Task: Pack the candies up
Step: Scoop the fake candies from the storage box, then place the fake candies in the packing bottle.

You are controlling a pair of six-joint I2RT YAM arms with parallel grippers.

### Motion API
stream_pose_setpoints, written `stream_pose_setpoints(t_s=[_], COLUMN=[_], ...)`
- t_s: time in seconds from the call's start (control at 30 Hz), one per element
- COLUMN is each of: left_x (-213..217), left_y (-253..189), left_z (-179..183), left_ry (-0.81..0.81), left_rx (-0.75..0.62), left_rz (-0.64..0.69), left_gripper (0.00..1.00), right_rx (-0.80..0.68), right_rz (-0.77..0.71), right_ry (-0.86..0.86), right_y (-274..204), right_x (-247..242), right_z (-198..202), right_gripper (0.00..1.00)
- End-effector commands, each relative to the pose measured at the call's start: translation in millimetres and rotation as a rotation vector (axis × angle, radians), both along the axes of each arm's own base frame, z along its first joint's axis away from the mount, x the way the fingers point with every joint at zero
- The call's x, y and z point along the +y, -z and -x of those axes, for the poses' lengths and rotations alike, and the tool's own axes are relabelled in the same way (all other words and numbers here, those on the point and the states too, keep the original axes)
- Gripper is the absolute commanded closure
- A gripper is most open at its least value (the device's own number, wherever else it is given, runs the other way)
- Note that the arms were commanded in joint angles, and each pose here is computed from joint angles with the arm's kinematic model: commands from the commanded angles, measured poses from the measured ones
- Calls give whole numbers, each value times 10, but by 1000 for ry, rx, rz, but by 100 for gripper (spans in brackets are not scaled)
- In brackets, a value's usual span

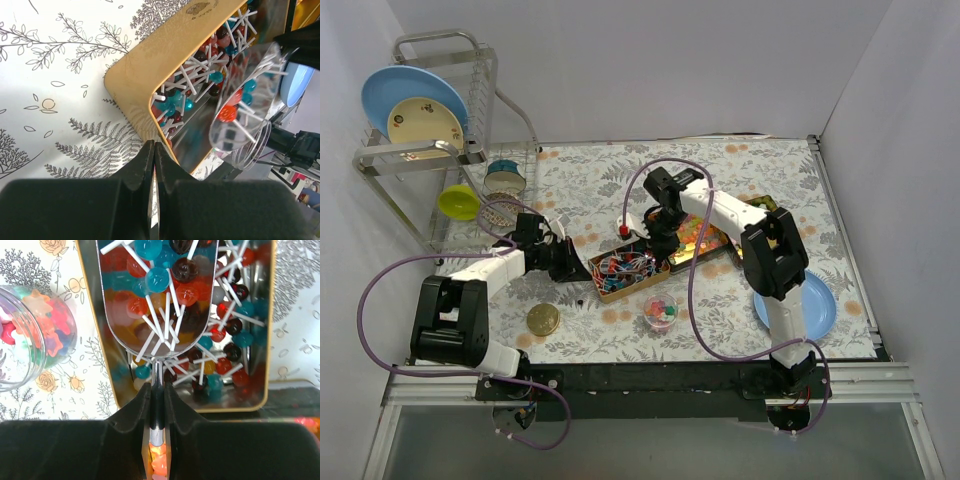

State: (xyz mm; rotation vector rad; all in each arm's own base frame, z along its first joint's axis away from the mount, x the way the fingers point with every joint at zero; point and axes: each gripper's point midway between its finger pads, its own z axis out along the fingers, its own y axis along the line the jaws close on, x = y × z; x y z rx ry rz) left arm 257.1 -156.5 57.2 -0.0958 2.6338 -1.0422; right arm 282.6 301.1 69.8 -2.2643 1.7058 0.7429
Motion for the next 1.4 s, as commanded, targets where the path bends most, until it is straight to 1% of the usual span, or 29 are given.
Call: stream_pose_setpoints(t_s=[0.0,0.07,0.1,0.17,0.2,0.3,0.33,0.37,0.43,0.47,0.63,0.73,0.87,0.93,1.07,1.33,1.37], left_x=[33,77,88,106,99,84,77,77,76,84,145,161,166,167,160,204,200], left_y=[-177,-216,-239,-250,-283,-337,-348,-354,-376,-390,-456,-461,-515,-521,-540,-546,-534], left_z=[-139,-150,-159,-139,-139,-128,-135,-136,-133,-145,-202,-212,-208,-201,-202,-190,-179], left_ry=[17,31,37,57,68,88,91,96,103,102,84,76,72,73,68,51,51], left_rx=[-66,-90,-101,-116,-130,-156,-168,-176,-194,-204,-257,-272,-300,-305,-312,-345,-339], left_rz=[-13,-42,-51,-62,-58,-46,-44,-44,-44,-44,-67,-69,-67,-67,-60,-82,-79], left_gripper=[93,79,70,65,61,57,53,51,45,44,41,40,40,40,40,38,38], right_rx=[-43,-58,-59,-85,-83,-128,-122,-163,-175,-205,-282,-304,-375,-405,-476,-512,-542], right_rz=[-106,-126,-124,-137,-129,-134,-118,-124,-104,-94,-5,83,194,226,360,549,569], right_ry=[7,12,12,10,12,5,0,-2,-24,-31,-76,-92,-141,-160,-196,-160,-166], right_y=[-364,-463,-470,-565,-558,-685,-639,-740,-702,-771,-810,-800,-829,-819,-782,-796,-849], right_x=[27,4,-26,-66,-113,-218,-280,-331,-451,-534,-899,-1126,-1326,-1384,-1485,-1501,-1482], right_z=[-16,-17,-2,16,46,88,154,170,271,310,473,556,592,617,607,540,514], right_gripper=[99,99,99,99,99,99,99,99,99,99,99,99,99,99,99,99,99])
